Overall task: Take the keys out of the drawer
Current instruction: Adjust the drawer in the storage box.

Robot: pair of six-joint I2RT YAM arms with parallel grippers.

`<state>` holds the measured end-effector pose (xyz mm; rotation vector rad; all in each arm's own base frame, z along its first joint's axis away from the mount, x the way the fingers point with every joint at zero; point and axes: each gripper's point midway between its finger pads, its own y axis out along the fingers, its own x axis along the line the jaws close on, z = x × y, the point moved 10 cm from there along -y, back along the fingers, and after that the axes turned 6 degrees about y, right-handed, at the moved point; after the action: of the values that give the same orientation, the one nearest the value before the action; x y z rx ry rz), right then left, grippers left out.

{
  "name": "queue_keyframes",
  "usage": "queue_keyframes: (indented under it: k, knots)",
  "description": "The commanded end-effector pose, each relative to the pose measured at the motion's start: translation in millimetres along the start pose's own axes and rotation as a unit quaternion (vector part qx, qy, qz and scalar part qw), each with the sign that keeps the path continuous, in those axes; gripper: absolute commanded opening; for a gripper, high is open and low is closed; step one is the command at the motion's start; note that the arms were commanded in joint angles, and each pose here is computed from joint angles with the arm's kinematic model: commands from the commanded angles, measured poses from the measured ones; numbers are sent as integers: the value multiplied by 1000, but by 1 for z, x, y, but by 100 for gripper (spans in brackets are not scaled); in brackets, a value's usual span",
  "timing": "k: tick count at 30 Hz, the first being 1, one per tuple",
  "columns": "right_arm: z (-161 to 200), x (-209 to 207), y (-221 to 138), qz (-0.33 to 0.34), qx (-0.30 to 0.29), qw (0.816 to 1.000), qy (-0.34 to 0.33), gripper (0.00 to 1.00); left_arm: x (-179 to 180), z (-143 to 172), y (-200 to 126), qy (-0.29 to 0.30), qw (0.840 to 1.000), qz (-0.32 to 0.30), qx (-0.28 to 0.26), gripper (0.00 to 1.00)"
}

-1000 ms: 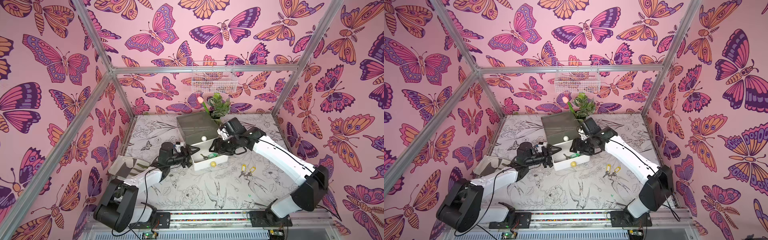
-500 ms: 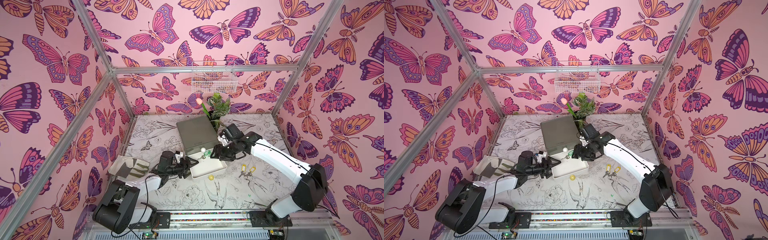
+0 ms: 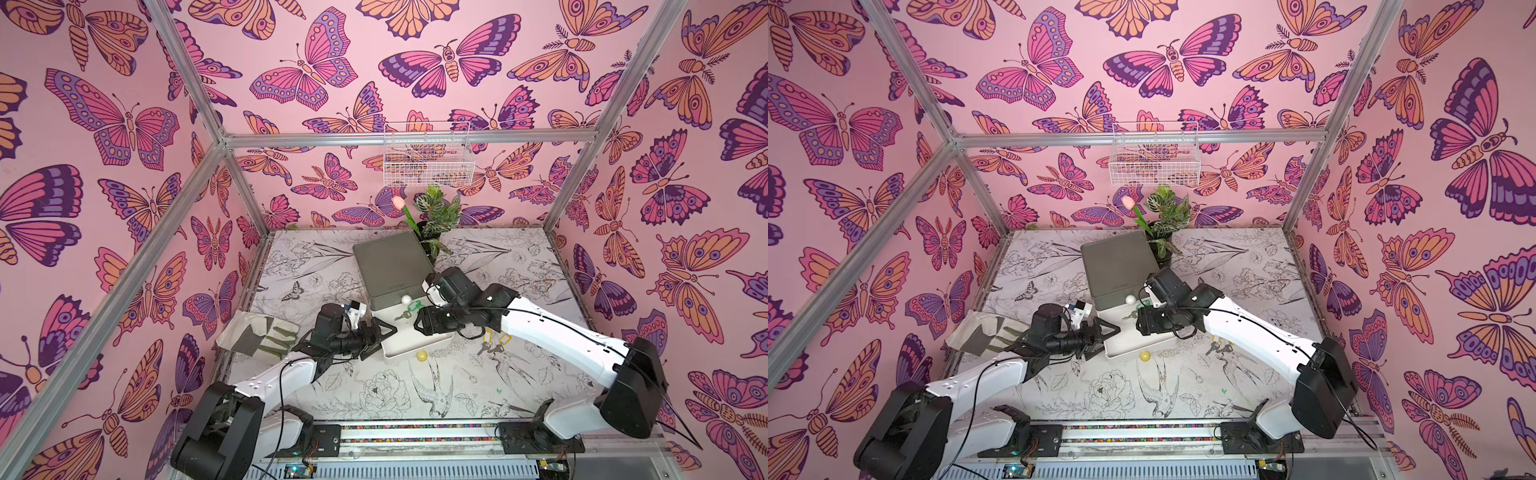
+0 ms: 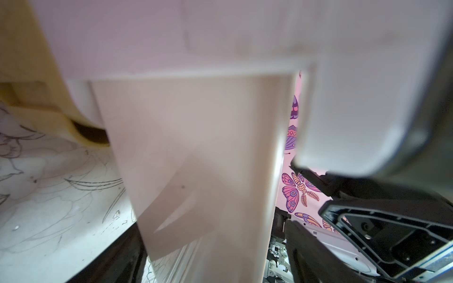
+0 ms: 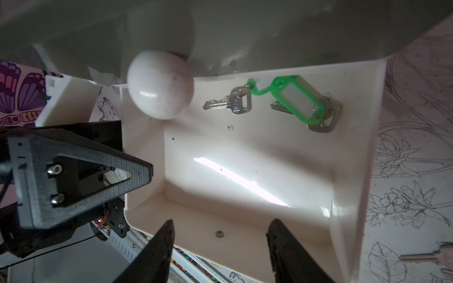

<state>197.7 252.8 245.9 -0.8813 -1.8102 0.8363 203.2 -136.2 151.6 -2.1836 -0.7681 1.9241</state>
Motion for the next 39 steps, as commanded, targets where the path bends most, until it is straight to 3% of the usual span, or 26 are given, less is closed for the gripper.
queue_keyframes:
  k: [1, 15, 26, 35, 39]
  knots:
    - [-4, 0, 7, 3, -18, 1000, -18, 64, 5, 5, -2, 12, 1000, -15, 5, 91]
    - [26, -3, 10, 35, 114, 993, -15, 63, -1, 2, -4, 21, 1000, -15, -9, 91]
    - [37, -15, 10, 125, 205, 968, -71, 64, -8, 4, -3, 26, 1000, -9, -9, 90]
    - [15, 3, 8, 102, 155, 980, -65, 65, -11, 6, -5, 28, 1000, -6, -7, 87]
    - [2, 10, 13, 91, 63, 992, -67, 67, -7, 11, -7, 26, 1000, -13, -8, 85]
